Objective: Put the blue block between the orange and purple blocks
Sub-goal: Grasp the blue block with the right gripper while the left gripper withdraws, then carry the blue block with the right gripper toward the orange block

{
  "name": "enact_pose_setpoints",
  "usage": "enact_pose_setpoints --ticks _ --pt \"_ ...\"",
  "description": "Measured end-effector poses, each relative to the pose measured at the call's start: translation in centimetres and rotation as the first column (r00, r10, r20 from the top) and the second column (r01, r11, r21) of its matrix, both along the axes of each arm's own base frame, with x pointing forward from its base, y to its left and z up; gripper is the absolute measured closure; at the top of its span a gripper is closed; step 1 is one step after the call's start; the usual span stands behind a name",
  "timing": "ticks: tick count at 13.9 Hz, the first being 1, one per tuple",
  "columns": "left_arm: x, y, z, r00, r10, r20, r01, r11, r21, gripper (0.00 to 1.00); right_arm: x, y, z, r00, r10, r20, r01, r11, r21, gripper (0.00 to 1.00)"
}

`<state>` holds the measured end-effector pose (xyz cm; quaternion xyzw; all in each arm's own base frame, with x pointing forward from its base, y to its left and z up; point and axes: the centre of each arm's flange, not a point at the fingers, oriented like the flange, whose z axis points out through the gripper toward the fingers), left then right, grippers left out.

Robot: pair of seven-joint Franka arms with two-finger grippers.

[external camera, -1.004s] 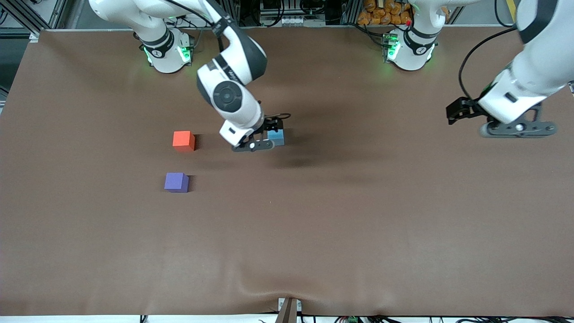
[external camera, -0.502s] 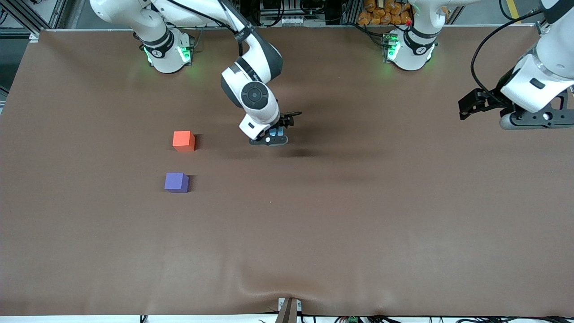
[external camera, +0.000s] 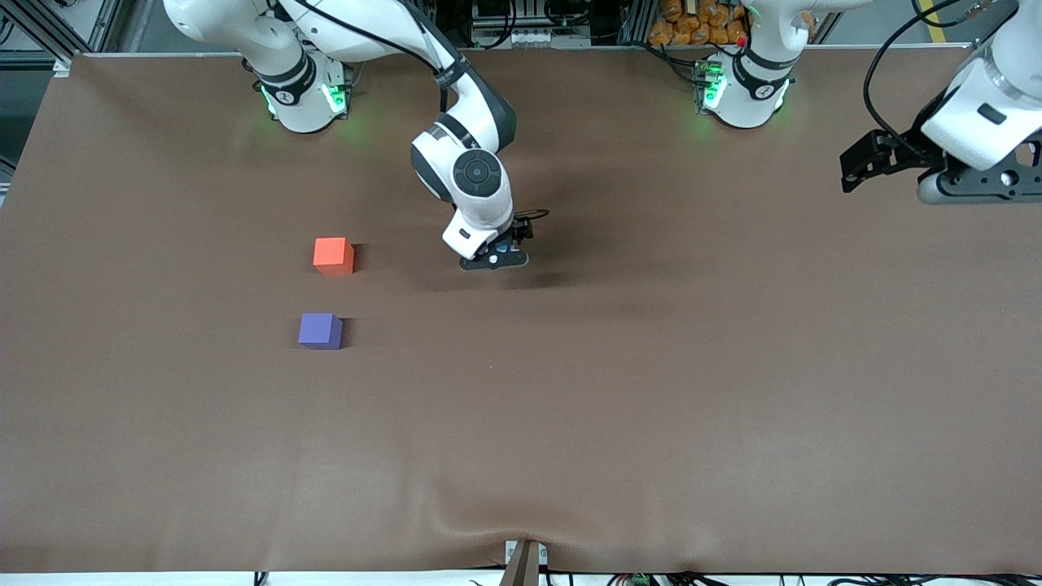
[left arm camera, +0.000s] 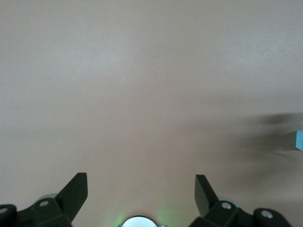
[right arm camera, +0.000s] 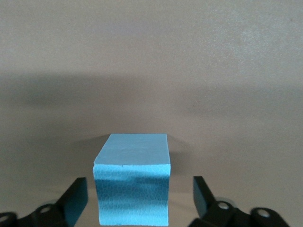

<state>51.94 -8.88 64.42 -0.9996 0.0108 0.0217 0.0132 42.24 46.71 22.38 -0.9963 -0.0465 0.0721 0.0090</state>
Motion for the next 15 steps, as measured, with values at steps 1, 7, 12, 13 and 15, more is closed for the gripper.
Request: enact_pose_setpoints --ticks 1,7,12,13,15 --pt "0.0 0.1 0.5 1.000 0.003 0.009 -0.003 1.000 -0.004 0.00 -0.1 0.0 0.0 1.000 0.001 0.000 -0.001 1.000 0.000 0.19" --pt "0.0 1.7 1.1 0.996 -0.087 0.013 0.088 0.996 -0.011 0.00 -0.2 0.3 -0.1 0.999 -0.035 0.004 0.035 0.999 -0.005 0.46" --pt "-0.8 1.6 1.1 0.984 -0.176 -0.038 0.176 0.984 -0.015 0.00 1.8 0.3 2.7 0.997 -0.071 0.024 0.071 0.997 0.008 0.47" --pt "-0.9 1.9 1.4 0.985 -0.171 -0.035 0.170 0.985 -0.015 0.00 3.2 -0.8 4.5 0.995 -0.095 0.025 0.095 0.995 0.008 0.47" --pt "-1.2 2.9 2.0 0.991 -0.128 -0.025 0.128 0.992 -0.012 0.00 7.0 -5.0 8.9 0.987 -0.155 0.032 0.154 0.988 0.019 0.48"
